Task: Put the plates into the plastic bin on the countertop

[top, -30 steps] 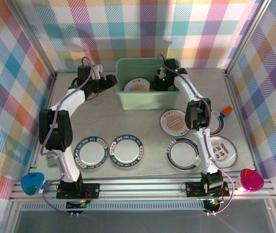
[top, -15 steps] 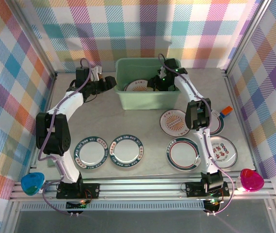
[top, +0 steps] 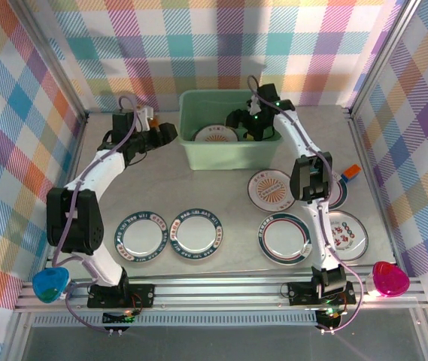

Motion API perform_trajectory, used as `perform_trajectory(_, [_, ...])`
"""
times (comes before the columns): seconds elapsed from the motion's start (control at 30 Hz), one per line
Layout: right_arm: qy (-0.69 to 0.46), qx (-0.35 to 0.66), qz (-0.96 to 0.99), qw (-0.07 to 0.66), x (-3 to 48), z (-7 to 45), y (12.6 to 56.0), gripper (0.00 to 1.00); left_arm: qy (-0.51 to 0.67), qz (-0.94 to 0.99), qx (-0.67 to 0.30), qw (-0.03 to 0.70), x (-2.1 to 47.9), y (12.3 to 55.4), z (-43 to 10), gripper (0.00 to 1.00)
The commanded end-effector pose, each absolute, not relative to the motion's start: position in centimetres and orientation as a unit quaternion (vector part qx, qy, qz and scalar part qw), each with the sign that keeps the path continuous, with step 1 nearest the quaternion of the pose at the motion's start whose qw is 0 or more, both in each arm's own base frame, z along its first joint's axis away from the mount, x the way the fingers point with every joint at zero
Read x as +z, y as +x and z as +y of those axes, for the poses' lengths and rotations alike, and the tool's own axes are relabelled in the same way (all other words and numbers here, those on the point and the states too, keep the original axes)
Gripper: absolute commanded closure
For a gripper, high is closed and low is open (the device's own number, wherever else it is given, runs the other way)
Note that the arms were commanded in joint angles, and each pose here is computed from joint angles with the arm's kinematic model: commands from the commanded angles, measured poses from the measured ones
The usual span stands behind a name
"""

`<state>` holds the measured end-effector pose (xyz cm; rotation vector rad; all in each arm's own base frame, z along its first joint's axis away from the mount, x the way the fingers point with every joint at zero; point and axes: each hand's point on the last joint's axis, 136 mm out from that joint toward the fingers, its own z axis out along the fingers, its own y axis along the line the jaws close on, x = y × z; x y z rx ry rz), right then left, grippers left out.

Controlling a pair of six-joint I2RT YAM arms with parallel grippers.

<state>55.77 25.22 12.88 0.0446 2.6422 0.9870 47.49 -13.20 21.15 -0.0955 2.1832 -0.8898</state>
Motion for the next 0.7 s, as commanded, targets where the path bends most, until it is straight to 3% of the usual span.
perform_trajectory(0.0, [-0.009, 0.342, 0.919, 0.198, 16.7, 25.2, 55.4, 0.06, -0.033, 0.842, -0.343, 0.416, 23.4, 46.5, -12.8, 0.25])
perform_trajectory(0.1, [-0.013, 0.335, 0.919, 0.206, 17.3, 24.9, 55.4, 0.0, -0.035, 0.845, -0.336, 0.415, 23.3, 45.4, -12.8, 0.25])
perform_trajectory(0.37, [-0.038, 0.309, 0.916, 0.254, 20.6, 23.8, 54.8, 0.01, -0.03, 0.856, -0.327, 0.398, 22.2, 41.1, -13.8, 0.26])
perform_trajectory(0.67, [-0.081, 0.308, 0.886, 0.336, 28.6, 22.8, 52.4, 0.01, 0.024, 0.871, -0.337, 0.357, 19.9, 36.8, -18.9, 0.28])
